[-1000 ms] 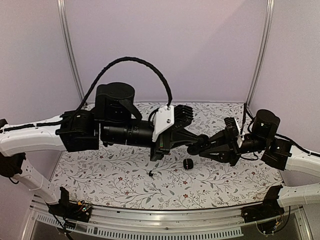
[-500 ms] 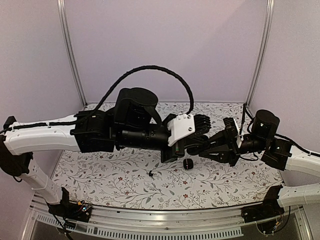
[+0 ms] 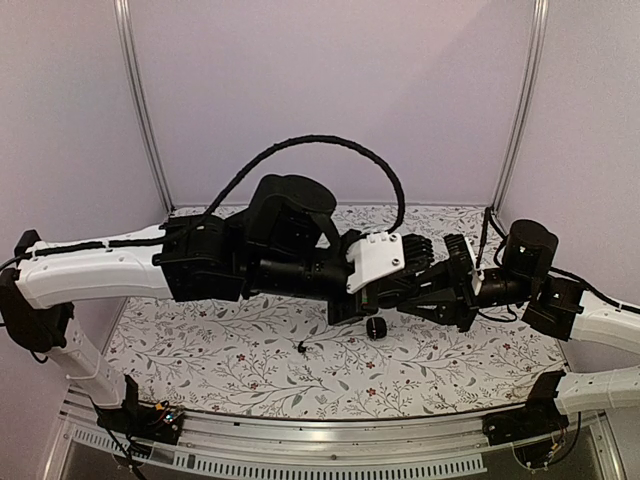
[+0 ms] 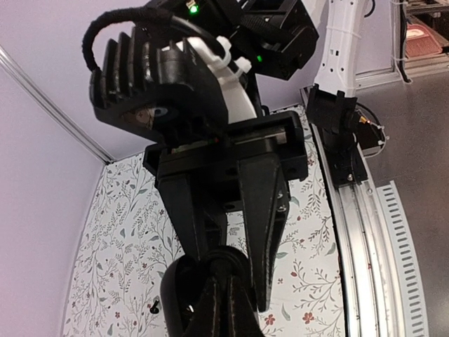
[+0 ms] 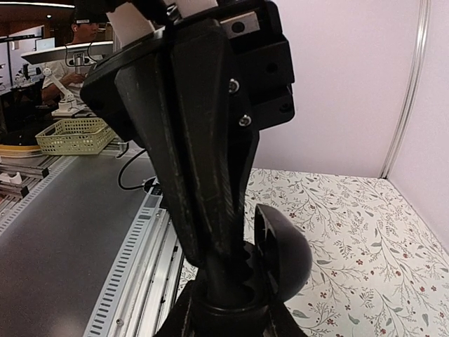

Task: Insert the wireless bluetooth earbuds into the charging case
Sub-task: Insert the right earbud into the right side groove of the charging case.

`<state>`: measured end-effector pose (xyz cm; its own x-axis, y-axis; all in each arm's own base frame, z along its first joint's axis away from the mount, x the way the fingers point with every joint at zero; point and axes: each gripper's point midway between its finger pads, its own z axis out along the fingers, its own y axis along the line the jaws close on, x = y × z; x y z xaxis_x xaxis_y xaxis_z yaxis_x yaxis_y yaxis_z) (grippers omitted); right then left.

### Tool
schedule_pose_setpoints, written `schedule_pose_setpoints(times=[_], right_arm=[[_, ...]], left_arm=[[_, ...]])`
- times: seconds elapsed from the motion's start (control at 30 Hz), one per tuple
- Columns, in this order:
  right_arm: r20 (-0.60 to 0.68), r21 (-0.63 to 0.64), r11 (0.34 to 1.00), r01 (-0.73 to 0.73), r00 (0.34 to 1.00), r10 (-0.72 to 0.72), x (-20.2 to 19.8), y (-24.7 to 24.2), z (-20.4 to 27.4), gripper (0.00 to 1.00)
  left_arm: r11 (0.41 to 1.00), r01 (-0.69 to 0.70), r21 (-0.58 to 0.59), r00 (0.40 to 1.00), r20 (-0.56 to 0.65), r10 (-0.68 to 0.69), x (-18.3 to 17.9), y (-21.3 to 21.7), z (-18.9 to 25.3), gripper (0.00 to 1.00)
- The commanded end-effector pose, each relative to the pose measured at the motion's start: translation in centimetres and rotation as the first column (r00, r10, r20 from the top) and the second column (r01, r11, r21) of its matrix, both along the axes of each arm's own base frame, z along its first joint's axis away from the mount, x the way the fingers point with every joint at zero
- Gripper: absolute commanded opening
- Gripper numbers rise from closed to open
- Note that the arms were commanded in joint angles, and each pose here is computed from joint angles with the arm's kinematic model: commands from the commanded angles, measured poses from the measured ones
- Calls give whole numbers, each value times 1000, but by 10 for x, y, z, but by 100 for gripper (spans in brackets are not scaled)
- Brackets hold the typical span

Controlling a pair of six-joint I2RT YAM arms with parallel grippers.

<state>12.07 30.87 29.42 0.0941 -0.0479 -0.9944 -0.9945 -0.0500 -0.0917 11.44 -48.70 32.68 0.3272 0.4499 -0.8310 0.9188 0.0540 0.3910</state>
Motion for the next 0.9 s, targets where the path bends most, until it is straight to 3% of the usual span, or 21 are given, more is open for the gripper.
schedule_pose_setpoints(times=[0.0, 0.17, 0.27, 0.47, 0.87], right_arm=[[35, 29, 1000, -9, 999, 8, -3, 1, 14, 11], [39, 30, 1000, -8, 999, 7, -4, 1, 14, 11], [36, 26, 1000, -7, 999, 6, -4, 2, 13, 11], [29, 24, 1000, 9, 1000, -10, -1, 2, 12, 11], [16, 23, 999, 29, 999, -29, 3, 2, 11, 11]], left_arm=[[997, -2, 74, 1000, 0, 2, -2, -7, -19, 0], [992, -18, 128, 1000, -10, 20, 0, -11, -30, 0], [992, -27, 123, 1000, -9, 28, 1, -10, -28, 8], [998, -30, 51, 999, 20, 29, -1, -7, -1, 19], [994, 48, -102, 996, 76, -41, -24, 9, 61, 32]])
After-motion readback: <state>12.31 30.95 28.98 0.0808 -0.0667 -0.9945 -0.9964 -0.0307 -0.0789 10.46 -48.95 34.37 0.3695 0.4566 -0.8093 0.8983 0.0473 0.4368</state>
